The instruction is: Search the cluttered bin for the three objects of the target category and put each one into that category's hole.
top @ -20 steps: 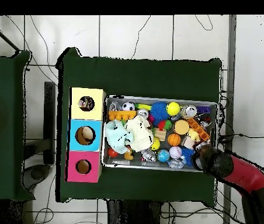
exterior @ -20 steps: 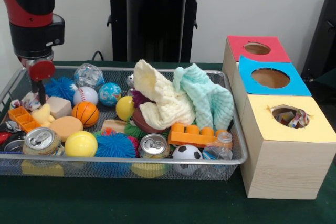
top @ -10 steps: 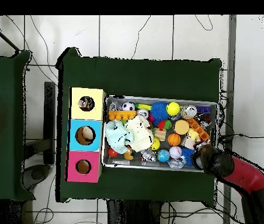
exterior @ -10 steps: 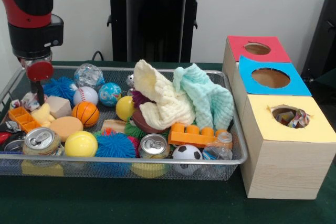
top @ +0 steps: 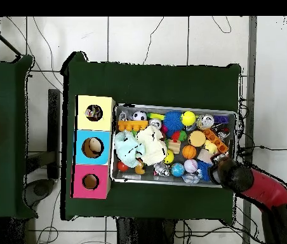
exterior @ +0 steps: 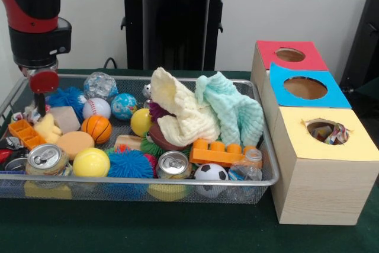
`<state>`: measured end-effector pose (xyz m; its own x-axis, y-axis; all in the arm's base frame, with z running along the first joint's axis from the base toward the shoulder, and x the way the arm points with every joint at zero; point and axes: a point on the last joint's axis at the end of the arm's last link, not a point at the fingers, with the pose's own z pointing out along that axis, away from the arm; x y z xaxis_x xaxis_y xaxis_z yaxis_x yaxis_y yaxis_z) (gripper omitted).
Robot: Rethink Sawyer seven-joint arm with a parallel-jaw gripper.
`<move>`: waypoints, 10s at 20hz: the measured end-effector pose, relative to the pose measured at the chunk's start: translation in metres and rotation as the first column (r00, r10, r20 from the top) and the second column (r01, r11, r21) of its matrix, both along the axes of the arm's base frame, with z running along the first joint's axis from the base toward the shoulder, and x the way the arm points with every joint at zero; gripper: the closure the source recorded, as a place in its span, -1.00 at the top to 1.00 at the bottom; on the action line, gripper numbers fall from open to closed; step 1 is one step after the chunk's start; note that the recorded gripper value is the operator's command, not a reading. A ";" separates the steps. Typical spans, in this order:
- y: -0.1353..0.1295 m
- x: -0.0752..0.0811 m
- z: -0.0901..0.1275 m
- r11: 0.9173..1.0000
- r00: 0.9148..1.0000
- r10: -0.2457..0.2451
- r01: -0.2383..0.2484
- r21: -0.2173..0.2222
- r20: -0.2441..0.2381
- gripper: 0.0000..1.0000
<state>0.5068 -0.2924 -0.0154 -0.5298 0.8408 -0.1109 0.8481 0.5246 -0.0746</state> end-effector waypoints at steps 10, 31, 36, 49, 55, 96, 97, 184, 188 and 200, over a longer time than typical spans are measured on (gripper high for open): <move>-0.002 -0.006 -0.015 1.000 1.000 0.001 -0.001 -0.011 0.005 -1.00; 0.035 0.039 0.060 1.000 1.000 0.017 -0.017 -0.021 0.005 -1.00; 0.047 0.062 0.112 0.999 1.000 0.019 -0.019 -0.032 0.016 -1.00; 0.079 0.113 0.222 0.999 0.998 0.029 -0.027 -0.041 0.051 -1.00; 0.121 0.143 0.274 0.996 0.996 0.078 -0.077 -0.032 0.032 -1.00; 0.534 0.246 0.408 0.845 0.834 0.518 -0.534 0.042 0.191 -1.00; 0.542 0.244 0.409 0.840 0.830 0.523 -0.541 0.047 0.193 -1.00; 0.444 0.206 0.285 0.916 0.918 0.397 -0.397 0.058 0.024 -1.00; 0.465 0.200 0.288 0.905 0.906 0.422 -0.423 0.050 0.026 -1.00; 0.516 0.189 0.277 0.882 0.887 0.462 -0.462 0.088 0.019 -1.00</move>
